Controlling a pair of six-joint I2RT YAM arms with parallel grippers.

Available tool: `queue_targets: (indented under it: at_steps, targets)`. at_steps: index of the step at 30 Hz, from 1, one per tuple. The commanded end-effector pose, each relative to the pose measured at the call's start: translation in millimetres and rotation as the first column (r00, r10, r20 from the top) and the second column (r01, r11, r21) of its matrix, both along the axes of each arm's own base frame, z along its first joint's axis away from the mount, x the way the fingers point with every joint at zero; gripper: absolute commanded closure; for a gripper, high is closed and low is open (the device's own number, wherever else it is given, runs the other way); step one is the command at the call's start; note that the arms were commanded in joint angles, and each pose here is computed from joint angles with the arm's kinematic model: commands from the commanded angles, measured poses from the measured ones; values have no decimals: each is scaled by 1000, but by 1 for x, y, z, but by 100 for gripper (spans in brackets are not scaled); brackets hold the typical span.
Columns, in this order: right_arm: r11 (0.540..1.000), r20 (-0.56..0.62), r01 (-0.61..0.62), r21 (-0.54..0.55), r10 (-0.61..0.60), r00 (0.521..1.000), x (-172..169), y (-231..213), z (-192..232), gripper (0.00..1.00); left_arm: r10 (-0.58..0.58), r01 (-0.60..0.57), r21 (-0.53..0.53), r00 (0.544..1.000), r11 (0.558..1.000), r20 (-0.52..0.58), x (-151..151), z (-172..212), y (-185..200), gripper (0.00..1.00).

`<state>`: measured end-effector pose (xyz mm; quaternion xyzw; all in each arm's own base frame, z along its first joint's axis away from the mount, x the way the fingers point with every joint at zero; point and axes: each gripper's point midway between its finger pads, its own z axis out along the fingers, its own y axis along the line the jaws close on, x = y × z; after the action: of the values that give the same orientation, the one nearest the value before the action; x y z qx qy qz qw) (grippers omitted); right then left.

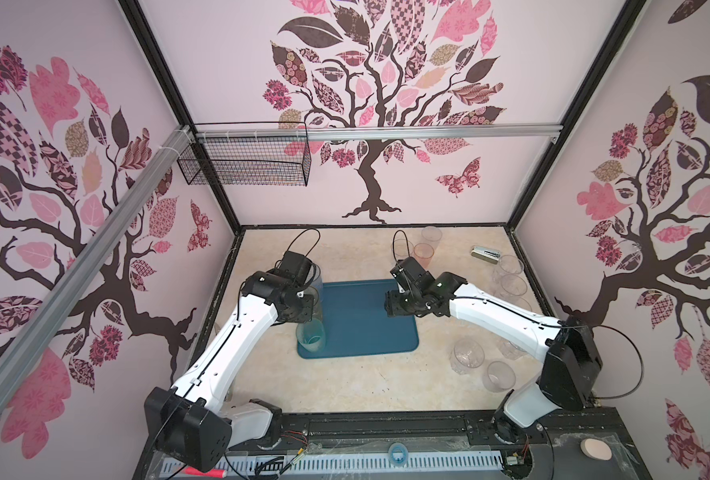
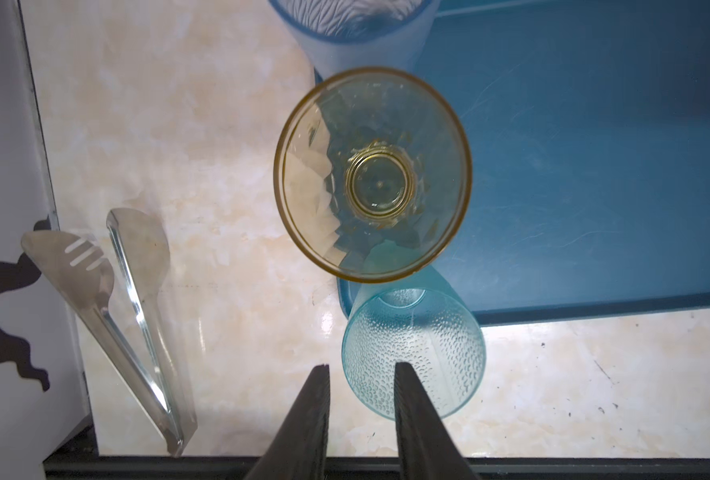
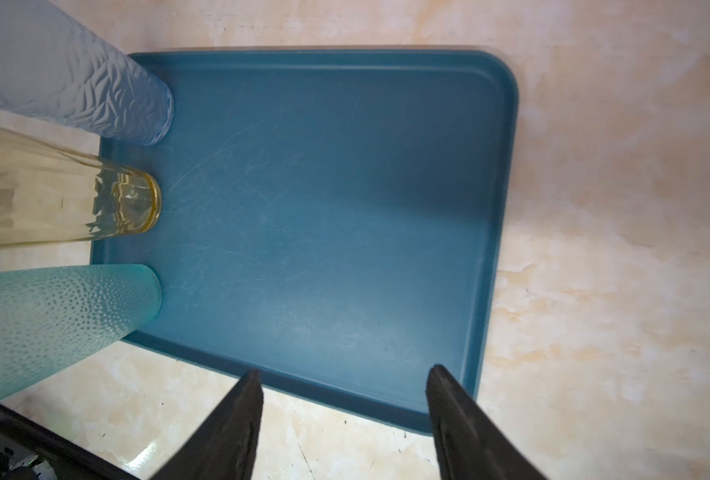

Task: Place the glasses into the tray
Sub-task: 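Grasp a clear cup beside the tray with the right gripper while the left lifts away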

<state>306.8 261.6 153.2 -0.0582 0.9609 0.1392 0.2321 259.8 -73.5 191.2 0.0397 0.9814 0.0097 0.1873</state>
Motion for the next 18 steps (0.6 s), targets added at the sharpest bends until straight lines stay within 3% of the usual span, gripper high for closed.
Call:
queue_targets:
  at_steps: [1, 6, 10, 15, 18]
  targets:
    - [996, 41, 58, -69, -55, 998, 9, -35, 16, 34, -59, 71, -89, 990, 993, 130, 18, 29, -26, 67]
    - [979, 44, 153, -136, -148, 988, 12, -82, 13, 33, -151, 207, -174, 944, 963, 292, 34, 57, -79, 64]
    - [958, 37, 244, -152, -242, 970, 13, -125, 14, 33, -183, 286, -255, 915, 924, 360, 39, 67, -118, 60]
    - [918, 30, 325, -229, -327, 945, -4, -166, 24, 33, -278, 381, -198, 871, 903, 406, 37, 57, -141, 59]
    - [911, -58, 326, -253, -351, 935, -34, -175, 11, 33, -293, 403, -184, 851, 896, 435, 40, 53, -144, 58]
